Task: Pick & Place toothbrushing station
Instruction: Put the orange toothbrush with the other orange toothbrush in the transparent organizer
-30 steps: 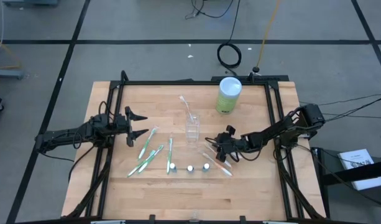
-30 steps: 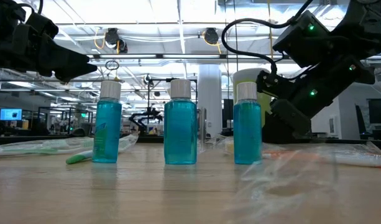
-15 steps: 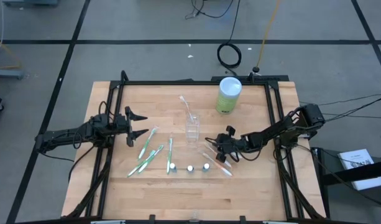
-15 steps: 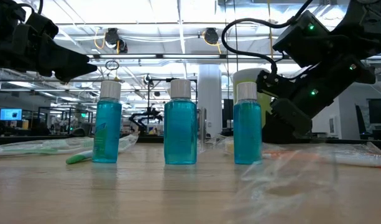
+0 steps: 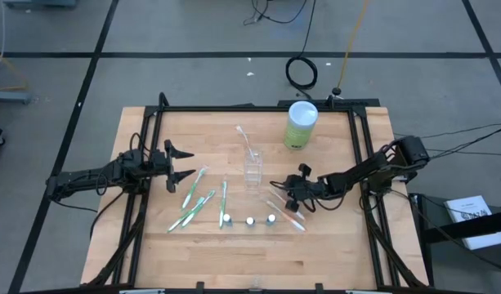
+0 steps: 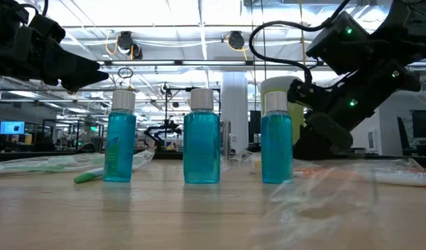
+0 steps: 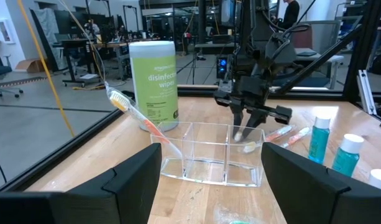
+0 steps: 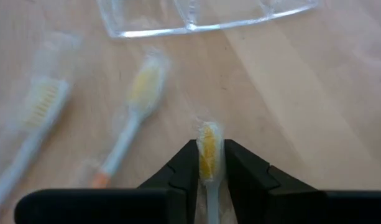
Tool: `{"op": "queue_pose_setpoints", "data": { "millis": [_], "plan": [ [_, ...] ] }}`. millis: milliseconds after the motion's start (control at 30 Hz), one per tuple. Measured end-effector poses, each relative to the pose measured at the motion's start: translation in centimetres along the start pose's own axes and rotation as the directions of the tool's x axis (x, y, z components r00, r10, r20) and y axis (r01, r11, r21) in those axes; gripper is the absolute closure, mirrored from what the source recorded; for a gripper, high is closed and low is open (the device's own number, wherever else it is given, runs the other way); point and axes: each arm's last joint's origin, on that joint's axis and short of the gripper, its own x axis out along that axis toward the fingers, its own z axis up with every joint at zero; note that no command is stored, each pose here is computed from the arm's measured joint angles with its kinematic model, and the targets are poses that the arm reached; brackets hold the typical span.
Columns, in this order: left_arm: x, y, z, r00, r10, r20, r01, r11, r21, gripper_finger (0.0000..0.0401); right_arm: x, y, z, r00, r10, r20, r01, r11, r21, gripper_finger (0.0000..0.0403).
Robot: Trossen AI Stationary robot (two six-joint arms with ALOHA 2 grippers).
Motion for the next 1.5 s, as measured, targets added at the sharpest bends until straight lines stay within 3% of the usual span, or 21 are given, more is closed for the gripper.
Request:
{"op": "queue_pose_setpoints", "data": {
  "millis": [633,900,1200,1500],
  "plan": [
    [0.0,0.0,0.0,1.000,-0.001,0.000,0.001,1.000,0.000,0.0116,-1.9,-0.3,3.8,0.965,0.051,0.258,-0.062,0.998,0.033,0.0342],
    [0.0,0.0,0.0,1.000,-0.001,0.000,0.001,1.000,0.000,0.0116,-2.0,-1.0,5.4,0.923,0.040,0.383,-0.069,0.996,0.061,0.0341],
    [0.0,0.0,0.0,1.000,0.000,0.000,0.000,1.000,0.000,0.0116,-1.9,-1.8,6.2,0.896,0.014,0.444,-0.065,0.993,0.101,0.0342],
    [0.0,0.0,0.0,1.000,0.001,0.000,-0.001,1.000,0.000,0.0116,-2.4,-2.6,7.7,0.825,-0.011,0.565,-0.057,0.993,0.102,0.0342]
  ]
}}
